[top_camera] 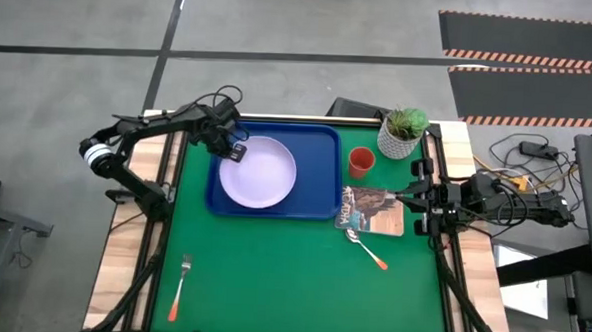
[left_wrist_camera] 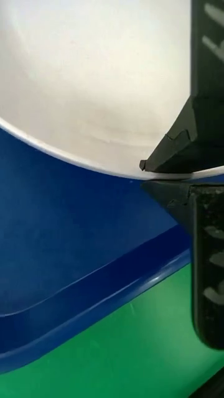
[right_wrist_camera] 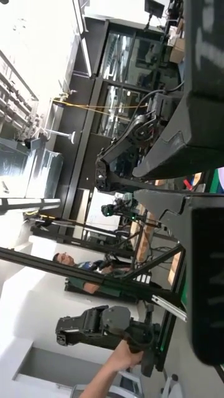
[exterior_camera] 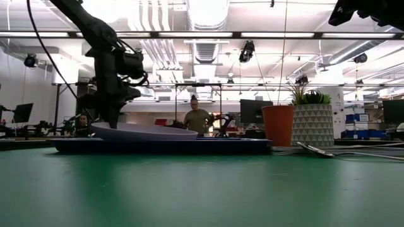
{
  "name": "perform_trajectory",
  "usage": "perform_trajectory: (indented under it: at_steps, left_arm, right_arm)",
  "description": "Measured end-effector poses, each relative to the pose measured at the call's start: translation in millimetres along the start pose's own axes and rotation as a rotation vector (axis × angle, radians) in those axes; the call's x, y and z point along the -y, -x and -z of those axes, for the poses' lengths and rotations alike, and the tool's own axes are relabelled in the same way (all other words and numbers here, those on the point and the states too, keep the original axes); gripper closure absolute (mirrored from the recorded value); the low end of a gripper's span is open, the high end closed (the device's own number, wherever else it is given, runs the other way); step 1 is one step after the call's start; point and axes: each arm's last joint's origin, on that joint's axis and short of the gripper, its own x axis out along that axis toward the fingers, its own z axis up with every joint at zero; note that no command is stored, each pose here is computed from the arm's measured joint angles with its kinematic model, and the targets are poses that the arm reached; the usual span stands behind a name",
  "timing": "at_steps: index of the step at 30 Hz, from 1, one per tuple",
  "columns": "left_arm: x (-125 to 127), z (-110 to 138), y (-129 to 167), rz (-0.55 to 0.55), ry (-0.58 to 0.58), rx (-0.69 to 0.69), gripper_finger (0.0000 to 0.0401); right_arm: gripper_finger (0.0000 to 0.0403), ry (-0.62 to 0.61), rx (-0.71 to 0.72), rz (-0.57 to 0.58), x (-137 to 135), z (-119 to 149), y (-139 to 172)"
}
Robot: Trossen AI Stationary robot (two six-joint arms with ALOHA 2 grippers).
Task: Pick and place plate/cup/fork/spoon on tray
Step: Put the white plate on the blue serving tray
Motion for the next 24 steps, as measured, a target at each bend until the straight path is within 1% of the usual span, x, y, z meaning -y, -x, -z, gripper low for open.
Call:
perform_trajectory:
  at_steps: [24]
  left_arm:
    - [-3.1, 0.5, -1.5, -0.029, -0.009, 0.005, 0.0401]
  right_arm:
    - [0.0376, 0.001, -0.005, -0.002, -0.1, 0.5, 0.0]
